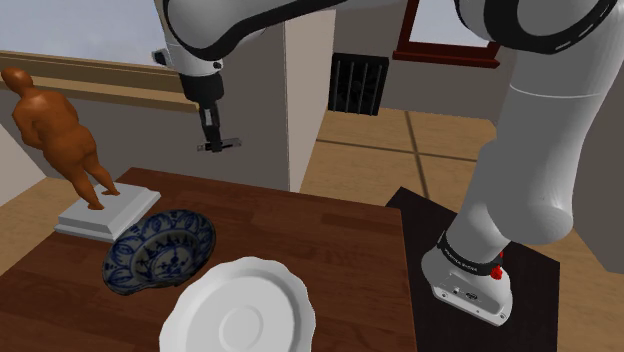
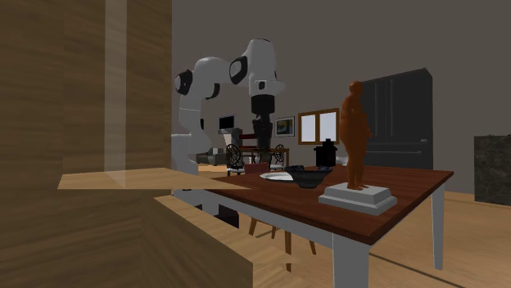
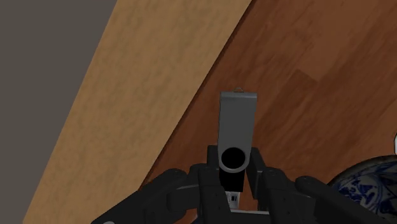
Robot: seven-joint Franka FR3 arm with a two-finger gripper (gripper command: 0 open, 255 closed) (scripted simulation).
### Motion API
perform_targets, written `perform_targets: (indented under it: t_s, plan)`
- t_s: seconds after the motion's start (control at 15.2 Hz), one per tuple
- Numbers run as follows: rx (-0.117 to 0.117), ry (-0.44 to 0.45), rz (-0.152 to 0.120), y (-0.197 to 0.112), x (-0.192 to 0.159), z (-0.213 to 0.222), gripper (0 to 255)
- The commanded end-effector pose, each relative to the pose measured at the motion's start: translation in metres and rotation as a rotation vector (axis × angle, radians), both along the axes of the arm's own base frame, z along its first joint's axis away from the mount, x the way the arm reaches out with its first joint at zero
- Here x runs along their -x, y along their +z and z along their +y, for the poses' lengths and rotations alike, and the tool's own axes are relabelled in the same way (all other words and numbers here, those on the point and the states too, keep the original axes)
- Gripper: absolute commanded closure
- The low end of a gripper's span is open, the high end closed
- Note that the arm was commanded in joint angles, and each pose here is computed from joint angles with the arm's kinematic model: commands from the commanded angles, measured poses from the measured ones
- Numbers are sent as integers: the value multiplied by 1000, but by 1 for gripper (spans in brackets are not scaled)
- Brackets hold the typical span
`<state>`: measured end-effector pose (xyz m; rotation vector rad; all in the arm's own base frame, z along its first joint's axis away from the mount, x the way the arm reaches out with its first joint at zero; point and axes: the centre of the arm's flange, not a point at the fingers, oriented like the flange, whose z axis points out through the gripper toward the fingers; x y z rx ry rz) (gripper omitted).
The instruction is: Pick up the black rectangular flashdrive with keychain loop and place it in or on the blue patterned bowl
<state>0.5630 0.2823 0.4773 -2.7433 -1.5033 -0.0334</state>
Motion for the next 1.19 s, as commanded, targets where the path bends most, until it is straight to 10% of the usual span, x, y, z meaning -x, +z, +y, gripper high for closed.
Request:
perform_targets:
  t_s: [0.0,1.12]
  plan:
    - [0,-1,0,-1,12,23,255]
    - [0,-1,0,-10,104,206,255]
